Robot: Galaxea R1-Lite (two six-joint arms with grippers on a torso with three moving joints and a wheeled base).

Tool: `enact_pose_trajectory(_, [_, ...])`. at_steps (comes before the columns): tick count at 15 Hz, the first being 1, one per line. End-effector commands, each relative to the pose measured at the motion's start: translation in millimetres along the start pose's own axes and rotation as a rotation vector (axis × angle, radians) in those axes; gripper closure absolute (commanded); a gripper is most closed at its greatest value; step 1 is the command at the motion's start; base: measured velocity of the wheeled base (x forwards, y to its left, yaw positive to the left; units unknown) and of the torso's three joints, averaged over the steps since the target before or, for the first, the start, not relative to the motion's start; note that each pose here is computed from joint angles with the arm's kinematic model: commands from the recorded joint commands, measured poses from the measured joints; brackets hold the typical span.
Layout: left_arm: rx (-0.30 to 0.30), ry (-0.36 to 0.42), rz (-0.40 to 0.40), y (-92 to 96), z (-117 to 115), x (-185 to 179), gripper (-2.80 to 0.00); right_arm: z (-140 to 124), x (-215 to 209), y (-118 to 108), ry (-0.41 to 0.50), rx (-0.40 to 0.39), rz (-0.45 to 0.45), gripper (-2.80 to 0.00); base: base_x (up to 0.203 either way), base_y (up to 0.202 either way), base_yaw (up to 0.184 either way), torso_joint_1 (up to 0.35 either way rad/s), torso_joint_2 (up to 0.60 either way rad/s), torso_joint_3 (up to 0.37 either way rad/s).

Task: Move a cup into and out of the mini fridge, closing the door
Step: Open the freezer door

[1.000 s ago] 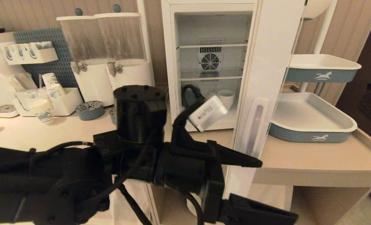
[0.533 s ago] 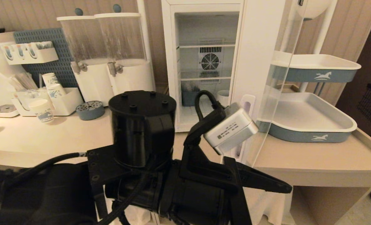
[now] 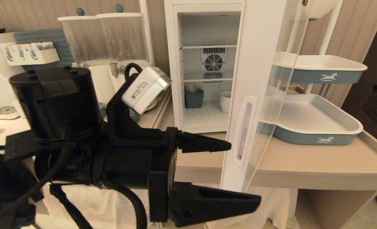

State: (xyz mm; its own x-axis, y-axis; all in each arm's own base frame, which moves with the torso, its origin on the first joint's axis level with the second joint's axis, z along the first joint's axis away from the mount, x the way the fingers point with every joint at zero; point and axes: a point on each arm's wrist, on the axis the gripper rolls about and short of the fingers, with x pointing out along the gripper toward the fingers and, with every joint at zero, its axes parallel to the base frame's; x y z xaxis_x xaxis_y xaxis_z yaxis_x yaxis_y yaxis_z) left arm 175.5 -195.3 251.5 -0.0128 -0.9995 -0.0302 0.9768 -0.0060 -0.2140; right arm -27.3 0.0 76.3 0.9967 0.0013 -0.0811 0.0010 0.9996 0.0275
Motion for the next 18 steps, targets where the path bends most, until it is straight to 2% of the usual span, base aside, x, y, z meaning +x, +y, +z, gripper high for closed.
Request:
enact_pose_trajectory(1, [0.02, -0.029, 0.027, -0.7, 7, -12, -2.8, 0, 0, 0, 0.002, 0.0, 0.0, 0.0, 0.0, 0.0, 0.0, 0.0, 0.0, 0.0])
enact_pose_trajectory(5, [0.004, -0.02, 0.031, 9.9, 5, -5, -2.8, 0, 0, 0, 0.002, 0.0, 0.0, 0.0, 0.0, 0.0, 0.0, 0.0, 0.0, 0.0])
enact_pose_trajectory(7, [0.006, -0.023, 0.038, 25.9, 1, 8, -2.8, 0, 0, 0, 0.002, 0.0, 0.0, 0.0, 0.0, 0.0, 0.0, 0.0, 0.0, 0.0])
enact_pose_trajectory(11, [0.001, -0.016, 0.042, 43.0, -5, 22, -2.8, 0, 0, 0, 0.002, 0.0, 0.0, 0.0, 0.0, 0.0, 0.0, 0.0, 0.0, 0.0])
enact_pose_trajectory(16, [0.007, -0.024, 0.028, 48.1, -1, 28, -2.8, 0, 0, 0, 0.002, 0.0, 0.0, 0.0, 0.0, 0.0, 0.0, 0.0, 0.0, 0.0])
enact_pose_trajectory(18, [0.01, -0.028, 0.002, 44.0, 1, 36, -2.8, 0, 0, 0, 0.002, 0.0, 0.0, 0.0, 0.0, 0.0, 0.0, 0.0, 0.0, 0.0])
